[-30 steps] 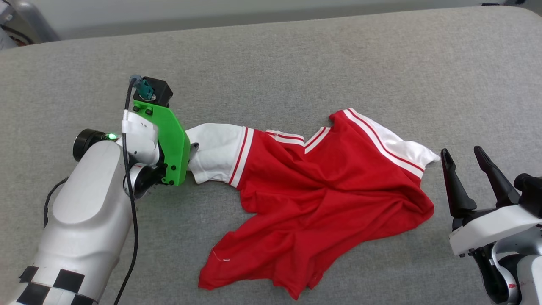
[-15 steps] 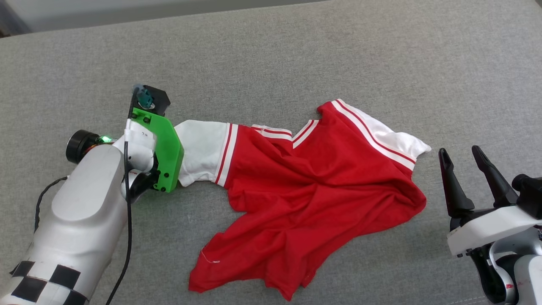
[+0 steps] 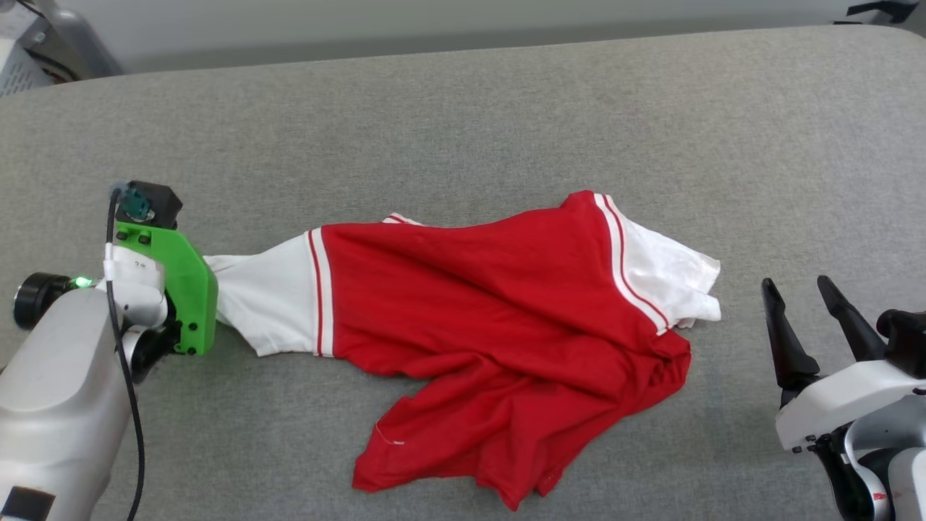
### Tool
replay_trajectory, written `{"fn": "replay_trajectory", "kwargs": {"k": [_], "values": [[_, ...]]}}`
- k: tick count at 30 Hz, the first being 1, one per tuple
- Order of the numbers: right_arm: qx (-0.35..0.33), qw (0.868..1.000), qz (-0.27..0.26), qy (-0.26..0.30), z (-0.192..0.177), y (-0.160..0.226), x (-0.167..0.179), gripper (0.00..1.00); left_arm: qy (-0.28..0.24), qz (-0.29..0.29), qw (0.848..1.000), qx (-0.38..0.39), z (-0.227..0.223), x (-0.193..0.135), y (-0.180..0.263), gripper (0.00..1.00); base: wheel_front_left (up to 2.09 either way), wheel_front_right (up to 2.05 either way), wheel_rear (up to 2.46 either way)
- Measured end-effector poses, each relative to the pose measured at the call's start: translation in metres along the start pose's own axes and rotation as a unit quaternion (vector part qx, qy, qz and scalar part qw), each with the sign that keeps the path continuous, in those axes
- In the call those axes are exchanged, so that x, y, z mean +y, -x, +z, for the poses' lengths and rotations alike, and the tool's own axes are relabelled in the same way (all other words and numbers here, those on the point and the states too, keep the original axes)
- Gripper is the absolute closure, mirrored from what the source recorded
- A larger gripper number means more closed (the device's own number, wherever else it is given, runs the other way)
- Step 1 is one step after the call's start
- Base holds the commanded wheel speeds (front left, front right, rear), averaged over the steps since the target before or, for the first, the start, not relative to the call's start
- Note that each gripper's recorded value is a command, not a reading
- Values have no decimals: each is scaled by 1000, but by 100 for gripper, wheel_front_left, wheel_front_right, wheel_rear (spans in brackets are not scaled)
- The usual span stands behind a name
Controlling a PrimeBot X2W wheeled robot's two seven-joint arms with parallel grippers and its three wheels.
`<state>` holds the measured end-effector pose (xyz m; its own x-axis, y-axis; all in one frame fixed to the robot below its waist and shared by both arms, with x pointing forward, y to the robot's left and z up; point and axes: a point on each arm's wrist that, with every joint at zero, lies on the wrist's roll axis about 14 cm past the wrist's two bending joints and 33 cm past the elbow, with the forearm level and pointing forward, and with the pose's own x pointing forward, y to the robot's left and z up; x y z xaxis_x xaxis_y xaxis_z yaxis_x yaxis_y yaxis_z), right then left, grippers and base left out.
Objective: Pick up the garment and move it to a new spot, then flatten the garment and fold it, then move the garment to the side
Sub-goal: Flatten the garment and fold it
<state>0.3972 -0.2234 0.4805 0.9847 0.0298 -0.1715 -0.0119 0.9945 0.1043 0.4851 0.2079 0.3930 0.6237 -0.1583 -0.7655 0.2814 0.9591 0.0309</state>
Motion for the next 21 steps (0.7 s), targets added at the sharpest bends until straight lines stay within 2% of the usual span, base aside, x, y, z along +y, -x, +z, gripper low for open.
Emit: {"fn": "replay_trajectory", "kwargs": {"k": [4, 10, 11, 12, 17, 18, 21], "values": [[13, 1000, 11, -3, -4, -2, 8, 0, 17, 23, 1000, 10, -20, 21, 16, 100, 0, 0, 0], [41, 999, 24, -6, -15, -4, 18, 0, 34, 33, 998, 28, -50, 28, 30, 100, 0, 0, 0], [44, 999, 26, -7, -17, -4, 19, 0, 37, 32, 999, 21, -51, 27, 31, 25, 0, 0, 0], [46, 999, 28, -7, -17, -4, 20, 0, 40, 31, 999, 11, -50, 26, 32, 0, 0, 0, 0], [54, 998, 39, 4, -17, -5, 24, 0, 41, 27, 992, -117, -10, 16, 43, 0, 0, 0, 0], [58, 997, 47, 14, -16, -6, 26, 0, 39, 30, 984, -173, 6, 15, 52, 0, 0, 0, 0], [70, 995, 61, 32, -15, -8, 30, 0, 45, 30, 962, -267, 29, 13, 71, 0, 0, 0, 0]]}}
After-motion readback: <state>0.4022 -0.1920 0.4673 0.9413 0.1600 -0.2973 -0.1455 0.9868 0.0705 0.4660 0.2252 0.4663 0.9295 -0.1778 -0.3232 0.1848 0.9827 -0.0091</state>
